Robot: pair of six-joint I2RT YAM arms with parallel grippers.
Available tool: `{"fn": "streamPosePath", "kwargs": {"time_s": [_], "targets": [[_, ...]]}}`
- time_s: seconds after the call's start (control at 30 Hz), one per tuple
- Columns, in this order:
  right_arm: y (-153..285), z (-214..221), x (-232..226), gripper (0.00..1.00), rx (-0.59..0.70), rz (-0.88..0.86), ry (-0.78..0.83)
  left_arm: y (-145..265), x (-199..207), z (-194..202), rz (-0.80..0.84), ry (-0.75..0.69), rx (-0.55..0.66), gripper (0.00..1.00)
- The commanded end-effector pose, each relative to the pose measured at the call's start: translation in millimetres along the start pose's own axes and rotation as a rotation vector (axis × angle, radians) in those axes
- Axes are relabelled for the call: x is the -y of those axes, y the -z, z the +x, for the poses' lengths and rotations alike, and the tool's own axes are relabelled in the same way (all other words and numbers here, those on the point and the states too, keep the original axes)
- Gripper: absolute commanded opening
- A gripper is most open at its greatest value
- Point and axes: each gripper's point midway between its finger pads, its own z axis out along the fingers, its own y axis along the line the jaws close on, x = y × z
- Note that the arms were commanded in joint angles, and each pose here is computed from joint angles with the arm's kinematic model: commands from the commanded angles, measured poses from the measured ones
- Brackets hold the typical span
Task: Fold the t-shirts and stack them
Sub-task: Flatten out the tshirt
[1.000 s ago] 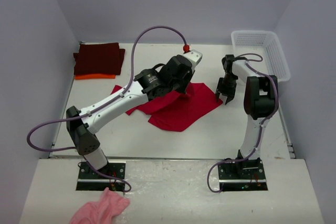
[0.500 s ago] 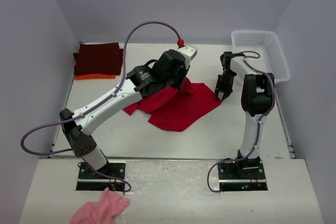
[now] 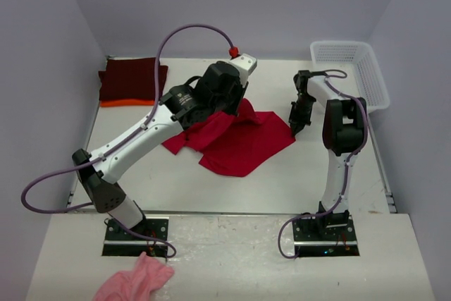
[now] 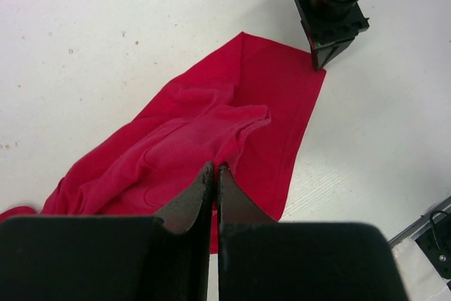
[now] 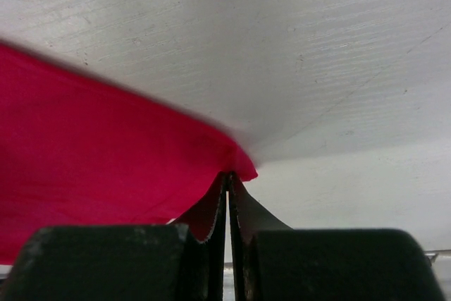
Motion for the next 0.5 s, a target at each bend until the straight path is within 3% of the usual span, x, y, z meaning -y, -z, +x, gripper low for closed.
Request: {"fn": "streamPosePath", "kwargs": {"time_s": [0.0, 0.2, 0.47], "targets": [[6, 3, -7, 0.0, 0.003, -0.015, -0.011, 21, -4, -22, 0.025, -0.009, 0.081, 0.0], [22, 1, -18, 0.0, 0.093, -0.001, 0.016, 20, -6, -17, 0.031, -0.007, 0.07, 0.0], [40, 50, -71, 0.0, 0.137, -0.065, 0.133, 16, -5, -8, 0.036, -0.004, 0.045, 0.0]]}}
